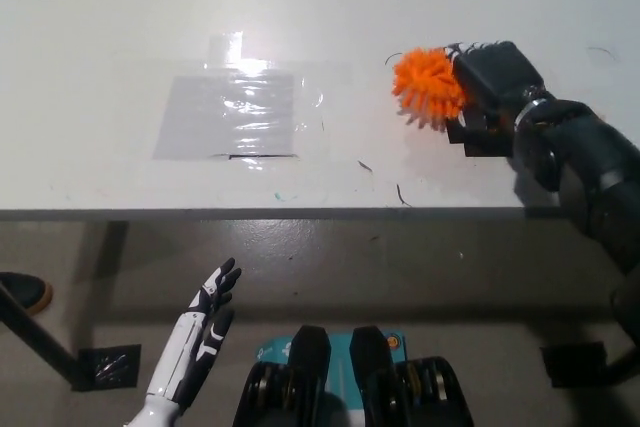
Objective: The robot uses it right hand to pick up an extended orange duster kept in the middle of the desk and presses its handle against the desk to collapse it
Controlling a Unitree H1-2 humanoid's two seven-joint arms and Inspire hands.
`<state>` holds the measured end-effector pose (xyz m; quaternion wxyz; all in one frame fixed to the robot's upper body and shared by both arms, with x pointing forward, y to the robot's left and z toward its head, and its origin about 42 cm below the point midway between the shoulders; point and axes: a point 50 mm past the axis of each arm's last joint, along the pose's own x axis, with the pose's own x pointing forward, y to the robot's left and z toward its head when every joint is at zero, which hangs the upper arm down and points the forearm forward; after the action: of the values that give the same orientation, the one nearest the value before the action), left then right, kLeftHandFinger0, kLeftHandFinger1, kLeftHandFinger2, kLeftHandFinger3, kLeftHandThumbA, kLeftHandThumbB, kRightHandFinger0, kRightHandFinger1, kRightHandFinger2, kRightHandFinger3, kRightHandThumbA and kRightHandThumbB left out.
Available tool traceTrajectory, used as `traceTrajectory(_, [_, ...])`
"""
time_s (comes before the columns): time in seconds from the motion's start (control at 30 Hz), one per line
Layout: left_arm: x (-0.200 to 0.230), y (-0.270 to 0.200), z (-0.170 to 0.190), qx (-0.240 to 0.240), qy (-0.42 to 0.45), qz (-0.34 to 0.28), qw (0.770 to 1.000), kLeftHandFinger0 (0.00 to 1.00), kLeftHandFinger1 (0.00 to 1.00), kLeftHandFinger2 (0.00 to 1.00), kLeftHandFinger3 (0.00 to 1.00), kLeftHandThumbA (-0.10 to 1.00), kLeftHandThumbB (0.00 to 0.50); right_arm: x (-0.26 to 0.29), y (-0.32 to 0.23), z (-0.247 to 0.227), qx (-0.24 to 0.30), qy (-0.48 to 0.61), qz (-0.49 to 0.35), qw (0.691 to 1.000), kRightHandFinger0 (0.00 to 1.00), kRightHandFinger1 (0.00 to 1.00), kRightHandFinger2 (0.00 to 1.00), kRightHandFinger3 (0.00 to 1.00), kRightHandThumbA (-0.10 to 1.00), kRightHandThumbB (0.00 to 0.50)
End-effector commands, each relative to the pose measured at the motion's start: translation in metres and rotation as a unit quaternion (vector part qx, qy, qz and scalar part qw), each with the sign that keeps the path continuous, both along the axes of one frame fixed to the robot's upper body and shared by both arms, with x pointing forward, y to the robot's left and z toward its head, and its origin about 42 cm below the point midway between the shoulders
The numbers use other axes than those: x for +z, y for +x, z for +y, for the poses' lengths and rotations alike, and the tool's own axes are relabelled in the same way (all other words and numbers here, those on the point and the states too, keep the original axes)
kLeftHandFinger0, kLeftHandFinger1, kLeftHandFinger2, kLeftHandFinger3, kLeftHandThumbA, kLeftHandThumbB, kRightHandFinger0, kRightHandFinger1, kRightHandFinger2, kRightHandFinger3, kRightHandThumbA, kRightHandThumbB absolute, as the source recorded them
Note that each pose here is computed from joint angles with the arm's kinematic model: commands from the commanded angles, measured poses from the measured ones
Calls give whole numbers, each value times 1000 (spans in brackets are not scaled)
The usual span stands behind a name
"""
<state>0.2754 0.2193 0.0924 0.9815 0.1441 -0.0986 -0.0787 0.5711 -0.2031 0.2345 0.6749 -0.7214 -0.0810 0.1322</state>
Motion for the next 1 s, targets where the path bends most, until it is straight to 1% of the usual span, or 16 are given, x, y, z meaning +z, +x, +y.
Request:
traceTrajectory(0.0, [15, 3, 1, -1, -3, -32, 999, 1000, 1000, 1000, 1000, 1000, 13, 54, 21, -1, -102, -70, 17, 992, 1000, 1000, 1000, 1000, 915, 494])
traceTrajectory(0.17, [13, 2, 1, -1, -3, -34, 999, 1000, 1000, 1000, 1000, 1000, 16, 66, 23, 3, -100, -45, 11, 994, 1000, 1000, 1000, 1000, 907, 500])
traceTrajectory(0.23, [11, 2, 1, 0, -9, -31, 999, 1000, 1000, 1000, 1000, 1000, 26, 98, 25, 12, -55, 32, 1, 998, 1000, 1000, 1000, 1000, 921, 496])
traceTrajectory(0.33, [11, 2, 1, 0, -9, -31, 999, 1000, 1000, 1000, 1000, 1000, 27, 98, 24, 11, -56, 33, 3, 998, 1000, 1000, 1000, 1000, 924, 497])
traceTrajectory(0.37, [13, 4, 1, 2, -6, -36, 999, 1000, 1000, 1000, 1000, 1000, 26, 186, -7, 30, 66, 175, -20, 982, 1000, 1000, 1000, 1000, 1000, 500])
traceTrajectory(0.4, [13, 4, 1, 2, -6, -36, 999, 1000, 1000, 1000, 1000, 1000, 26, 186, -8, 29, 66, 175, -20, 982, 1000, 1000, 1000, 1000, 1000, 500])
traceTrajectory(0.43, [13, 5, 1, 2, -5, -35, 999, 1000, 1000, 1000, 1000, 1000, 29, 231, -37, 32, 126, 228, -50, 964, 1000, 1000, 1000, 1000, 1000, 500])
traceTrajectory(0.53, [13, 5, 0, 2, -5, -34, 999, 1000, 1000, 1000, 1000, 1000, 30, 241, -46, 31, 140, 238, -57, 959, 1000, 1000, 1000, 1000, 1000, 500])
traceTrajectory(0.57, [13, 5, 1, 1, -7, -32, 999, 1000, 1000, 1000, 1000, 1000, 49, 268, -64, 29, 174, 258, -89, 946, 1000, 1000, 1000, 1000, 1000, 497])
traceTrajectory(0.6, [12, 4, 2, -4, -11, -33, 999, 1000, 1000, 1000, 1000, 1000, 43, 322, -107, 23, 229, 278, -158, 919, 1000, 1000, 1000, 1000, 1000, 500])
traceTrajectory(0.67, [12, 5, 3, -6, -12, -33, 999, 1000, 1000, 1000, 1000, 1000, 45, 345, -128, 15, 251, 309, -173, 901, 1000, 1000, 1000, 1000, 1000, 500])
traceTrajectory(0.73, [12, 5, 3, -2, -5, -35, 999, 1000, 1000, 1000, 1000, 1000, 54, 375, -160, -2, 282, 328, -236, 870, 1000, 1000, 1000, 1000, 1000, 494])
traceTrajectory(0.77, [13, 6, 3, -2, 0, -35, 999, 1000, 1000, 1000, 1000, 1000, 43, 388, -183, -14, 296, 361, -267, 843, 1000, 1000, 1000, 1000, 1000, 499])
traceTrajectory(0.87, [14, 7, 2, -3, -2, -38, 999, 1000, 1000, 1000, 1000, 1000, 29, 388, -207, -27, 310, 382, -316, 811, 1000, 1000, 1000, 1000, 1000, 482])
traceTrajectory(0.93, [14, 7, 2, -3, -2, -38, 999, 1000, 1000, 1000, 1000, 1000, 29, 387, -209, -28, 311, 383, -318, 810, 1000, 1000, 1000, 1000, 1000, 485])
traceTrajectory(0.97, [15, 7, 2, -2, 0, -40, 999, 1000, 1000, 1000, 1000, 1000, 34, 363, -234, -37, 333, 399, -338, 785, 1000, 1000, 1000, 1000, 1000, 466])
